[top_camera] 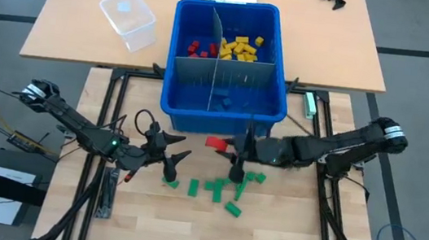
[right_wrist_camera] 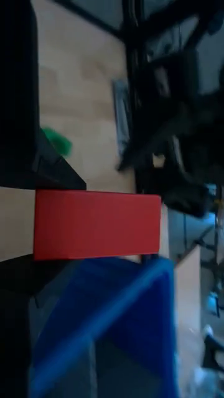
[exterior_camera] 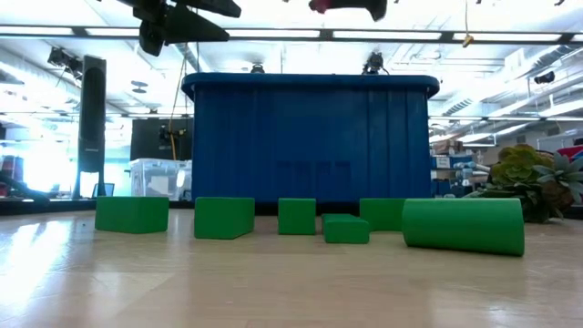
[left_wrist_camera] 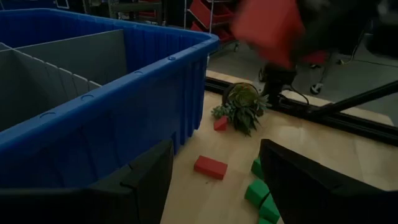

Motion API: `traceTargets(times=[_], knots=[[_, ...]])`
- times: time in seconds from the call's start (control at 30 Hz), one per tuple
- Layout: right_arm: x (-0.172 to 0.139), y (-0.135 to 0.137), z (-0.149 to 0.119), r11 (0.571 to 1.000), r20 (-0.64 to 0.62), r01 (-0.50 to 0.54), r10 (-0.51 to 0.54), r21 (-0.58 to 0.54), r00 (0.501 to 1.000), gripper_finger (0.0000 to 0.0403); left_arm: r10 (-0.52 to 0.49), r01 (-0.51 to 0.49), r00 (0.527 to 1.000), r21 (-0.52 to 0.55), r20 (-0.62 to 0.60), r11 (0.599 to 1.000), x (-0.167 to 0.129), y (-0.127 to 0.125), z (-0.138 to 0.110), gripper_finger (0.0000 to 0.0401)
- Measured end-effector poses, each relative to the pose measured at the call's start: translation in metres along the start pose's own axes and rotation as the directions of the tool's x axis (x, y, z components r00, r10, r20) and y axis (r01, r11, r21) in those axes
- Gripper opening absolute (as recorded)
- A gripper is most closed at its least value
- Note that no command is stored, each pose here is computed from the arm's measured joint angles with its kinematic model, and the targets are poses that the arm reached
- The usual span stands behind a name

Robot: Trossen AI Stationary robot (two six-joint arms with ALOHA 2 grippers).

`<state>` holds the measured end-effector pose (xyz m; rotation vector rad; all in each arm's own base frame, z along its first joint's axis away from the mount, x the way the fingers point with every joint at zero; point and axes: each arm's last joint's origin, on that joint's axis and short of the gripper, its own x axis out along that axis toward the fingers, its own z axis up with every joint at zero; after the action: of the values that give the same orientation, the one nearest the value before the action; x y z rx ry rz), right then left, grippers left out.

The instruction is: Sort Items/Unsort Items

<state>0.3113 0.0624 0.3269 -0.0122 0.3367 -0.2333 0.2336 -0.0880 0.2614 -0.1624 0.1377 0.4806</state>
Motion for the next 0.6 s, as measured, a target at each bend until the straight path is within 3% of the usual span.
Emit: traceTargets(times=[0.33, 0.6], knots=[[0.018, -0.063, 0.065, 0.980, 0.086, 0.188, -0.182, -0.066, 0.980, 0.0128, 0.000, 0.000, 1.000, 0.001, 0.000, 1.000, 0.000, 0.000, 0.000, 0.0248], [0.059, -0.120, 0.083, 0.969, 0.074, 0.233, -0.227, -0.085, 0.971, 0.0128, 0.000, 0.000, 1.000, 0.000, 0.000, 1.000, 0.000, 0.000, 0.000, 0.0248]])
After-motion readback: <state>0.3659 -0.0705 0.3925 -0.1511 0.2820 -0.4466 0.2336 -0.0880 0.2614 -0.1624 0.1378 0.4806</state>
